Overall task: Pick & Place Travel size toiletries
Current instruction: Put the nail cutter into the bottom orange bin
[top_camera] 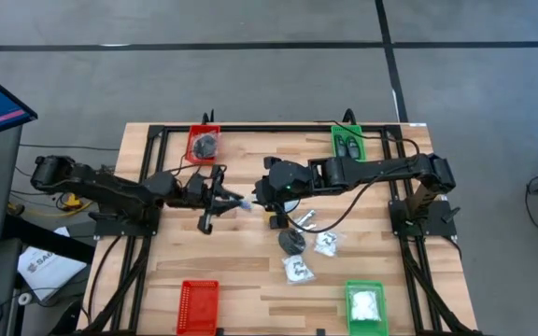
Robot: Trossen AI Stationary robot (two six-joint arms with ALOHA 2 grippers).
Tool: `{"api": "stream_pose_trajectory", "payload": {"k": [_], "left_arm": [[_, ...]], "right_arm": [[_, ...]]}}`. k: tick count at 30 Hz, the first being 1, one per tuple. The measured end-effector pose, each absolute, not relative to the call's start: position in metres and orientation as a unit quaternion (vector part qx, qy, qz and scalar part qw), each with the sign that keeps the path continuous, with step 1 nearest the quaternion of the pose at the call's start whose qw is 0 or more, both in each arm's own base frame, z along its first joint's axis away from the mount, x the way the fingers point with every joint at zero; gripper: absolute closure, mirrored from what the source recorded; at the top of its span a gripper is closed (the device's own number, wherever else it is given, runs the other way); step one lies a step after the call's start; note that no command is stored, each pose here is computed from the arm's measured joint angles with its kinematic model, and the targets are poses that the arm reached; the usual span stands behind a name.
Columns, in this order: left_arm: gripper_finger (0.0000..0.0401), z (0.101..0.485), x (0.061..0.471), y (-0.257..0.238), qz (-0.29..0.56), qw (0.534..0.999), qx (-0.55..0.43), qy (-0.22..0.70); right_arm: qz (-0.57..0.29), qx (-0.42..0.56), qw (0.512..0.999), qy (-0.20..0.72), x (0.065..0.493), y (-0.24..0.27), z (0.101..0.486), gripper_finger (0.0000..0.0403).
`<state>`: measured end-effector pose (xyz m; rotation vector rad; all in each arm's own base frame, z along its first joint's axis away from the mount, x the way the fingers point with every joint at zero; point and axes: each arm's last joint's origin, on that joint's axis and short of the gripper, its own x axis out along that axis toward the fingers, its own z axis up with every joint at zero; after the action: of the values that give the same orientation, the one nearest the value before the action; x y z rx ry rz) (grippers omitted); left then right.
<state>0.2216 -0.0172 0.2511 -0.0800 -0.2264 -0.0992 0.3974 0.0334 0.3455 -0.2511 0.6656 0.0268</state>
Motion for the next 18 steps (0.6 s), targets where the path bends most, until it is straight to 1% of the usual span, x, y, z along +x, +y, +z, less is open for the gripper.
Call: {"api": "stream_pose_trajectory", "payload": {"k": [4,8,11,18], "left_arm": [[0.0359,0.253,0.209,-0.029,-0.08,0.992,-0.061,-0.07],[0.0359,0.247,0.198,-0.04,-0.099,0.991,-0.087,0.003],[0.0359,0.241,0.19,-0.047,-0.107,0.987,-0.108,0.054],[0.0359,0.229,0.177,-0.062,-0.126,0.97,-0.15,0.142]], "right_arm": [[0.007,-0.106,0.936,0.336,0.396,0.033,0.344,0.0301],[0.006,-0.1,0.935,0.342,0.395,0.034,0.343,0.0301],[0.006,-0.093,0.935,0.343,0.395,0.037,0.343,0.0301],[0.013,-0.089,0.933,0.348,0.393,0.045,0.342,0.03]]}}
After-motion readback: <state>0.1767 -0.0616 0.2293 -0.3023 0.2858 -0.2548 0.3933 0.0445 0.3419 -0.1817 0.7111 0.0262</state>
